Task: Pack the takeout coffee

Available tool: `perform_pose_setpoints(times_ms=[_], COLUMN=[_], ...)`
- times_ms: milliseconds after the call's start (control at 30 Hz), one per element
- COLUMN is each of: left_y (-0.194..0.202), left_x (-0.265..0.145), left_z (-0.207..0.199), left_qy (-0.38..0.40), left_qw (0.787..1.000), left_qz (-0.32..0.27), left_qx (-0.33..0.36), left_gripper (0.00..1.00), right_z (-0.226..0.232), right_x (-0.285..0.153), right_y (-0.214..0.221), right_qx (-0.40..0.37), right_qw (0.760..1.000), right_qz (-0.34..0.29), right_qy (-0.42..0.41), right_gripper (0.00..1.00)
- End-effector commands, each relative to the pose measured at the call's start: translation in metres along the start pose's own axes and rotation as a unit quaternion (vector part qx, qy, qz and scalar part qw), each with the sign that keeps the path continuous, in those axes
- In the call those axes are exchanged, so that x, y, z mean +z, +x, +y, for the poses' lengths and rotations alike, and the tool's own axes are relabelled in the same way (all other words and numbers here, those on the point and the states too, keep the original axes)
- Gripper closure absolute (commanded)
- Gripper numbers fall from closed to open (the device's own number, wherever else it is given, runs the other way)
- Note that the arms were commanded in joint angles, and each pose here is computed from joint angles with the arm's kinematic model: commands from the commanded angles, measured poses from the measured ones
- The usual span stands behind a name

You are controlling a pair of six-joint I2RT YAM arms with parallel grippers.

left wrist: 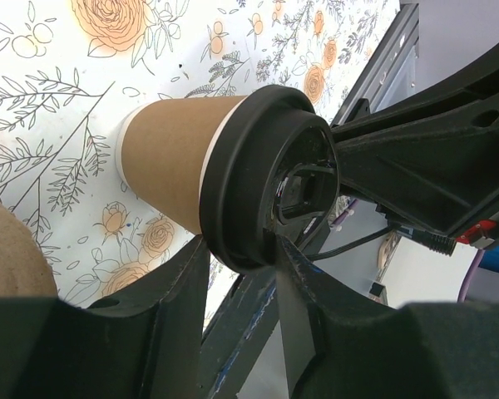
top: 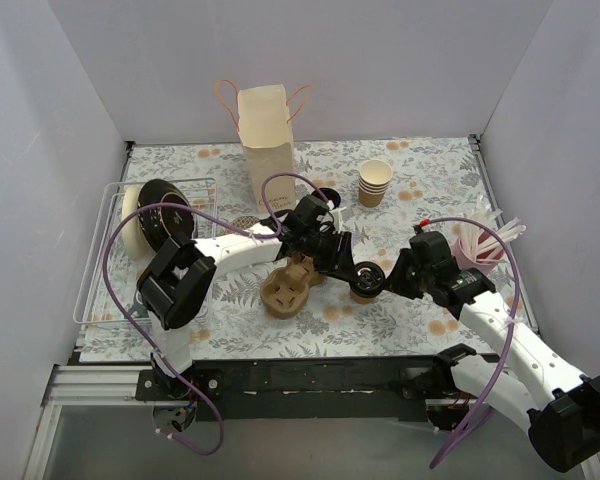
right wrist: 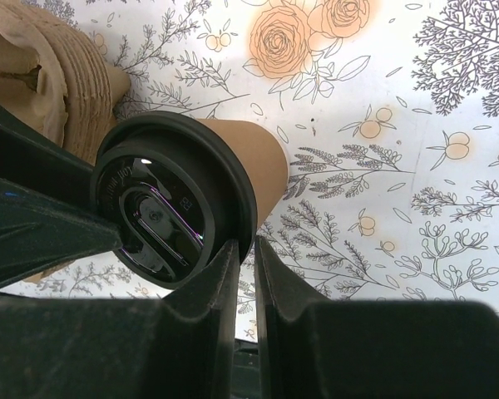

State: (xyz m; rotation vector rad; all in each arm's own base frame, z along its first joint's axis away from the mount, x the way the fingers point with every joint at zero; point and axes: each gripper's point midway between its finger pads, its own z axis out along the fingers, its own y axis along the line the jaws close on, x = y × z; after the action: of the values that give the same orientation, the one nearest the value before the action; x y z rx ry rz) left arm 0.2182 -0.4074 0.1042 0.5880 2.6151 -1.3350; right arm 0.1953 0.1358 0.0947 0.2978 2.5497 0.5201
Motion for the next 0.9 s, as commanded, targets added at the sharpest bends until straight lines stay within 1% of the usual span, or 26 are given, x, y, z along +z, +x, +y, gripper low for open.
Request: perform_pose_setpoints(times_ms=[0, 133, 233, 267, 300, 367, 400, 467, 500, 567, 767, 867], left_y=[0.083, 0.078, 0.060, 0.047, 0.042, 0.030, 0.018, 0.010, 0.003, -0.004, -0.030, -0.033], left_x=[0.018, 0.016, 0.012, 0.011, 0.009, 0.006, 0.004, 0.002, 0.000, -0.001, -0.015, -0.019], left_z=[0.068, 0.063, 0.048, 0.037, 0.032, 0.020, 0.008, 0.000, -0.008, -0.014, -0.044, -0.045], left_qy=[-0.105, -0.100, -0.096, -0.090, -0.089, -0.080, -0.070, -0.065, -0.059, -0.053, -0.035, -0.040], left_qw=[0.987, 0.988, 0.991, 0.993, 0.993, 0.994, 0.996, 0.997, 0.997, 0.998, 0.999, 0.999], left_qz=[0.113, 0.107, 0.092, 0.080, 0.079, 0.069, 0.058, 0.049, 0.043, 0.039, 0.004, -0.005], left_qx=[-0.046, -0.041, -0.025, -0.014, -0.013, -0.004, 0.004, 0.007, 0.012, 0.016, 0.035, 0.034], left_gripper=[0.66, 0.66, 0.64, 0.62, 0.61, 0.59, 0.56, 0.52, 0.48, 0.44, 0.37, 0.33], right_z=[-0.087, -0.077, -0.050, -0.043, -0.023, -0.002, 0.012, 0.026, 0.033, 0.040, 0.042, 0.045], right_x=[0.016, 0.012, 0.000, -0.004, -0.014, -0.021, -0.027, -0.032, -0.034, -0.040, -0.056, -0.062], right_y=[0.063, 0.050, 0.013, 0.004, -0.017, -0.030, -0.041, -0.046, -0.050, -0.052, -0.058, -0.060], right_qx=[-0.025, -0.032, -0.045, -0.047, -0.049, -0.056, -0.056, -0.046, -0.042, -0.035, -0.048, -0.056], right_qw=[0.981, 0.984, 0.989, 0.990, 0.993, 0.996, 0.997, 0.998, 0.999, 0.999, 0.996, 0.995], right_qz=[0.089, 0.076, 0.031, 0.021, -0.001, -0.005, -0.017, -0.022, -0.030, -0.040, -0.068, -0.074], right_qy=[0.171, 0.161, 0.135, 0.128, 0.107, 0.075, 0.055, 0.027, 0.013, -0.008, -0.022, -0.031], right_gripper=[0.82, 0.81, 0.79, 0.75, 0.73, 0.66, 0.64, 0.60, 0.59, 0.59, 0.57, 0.55])
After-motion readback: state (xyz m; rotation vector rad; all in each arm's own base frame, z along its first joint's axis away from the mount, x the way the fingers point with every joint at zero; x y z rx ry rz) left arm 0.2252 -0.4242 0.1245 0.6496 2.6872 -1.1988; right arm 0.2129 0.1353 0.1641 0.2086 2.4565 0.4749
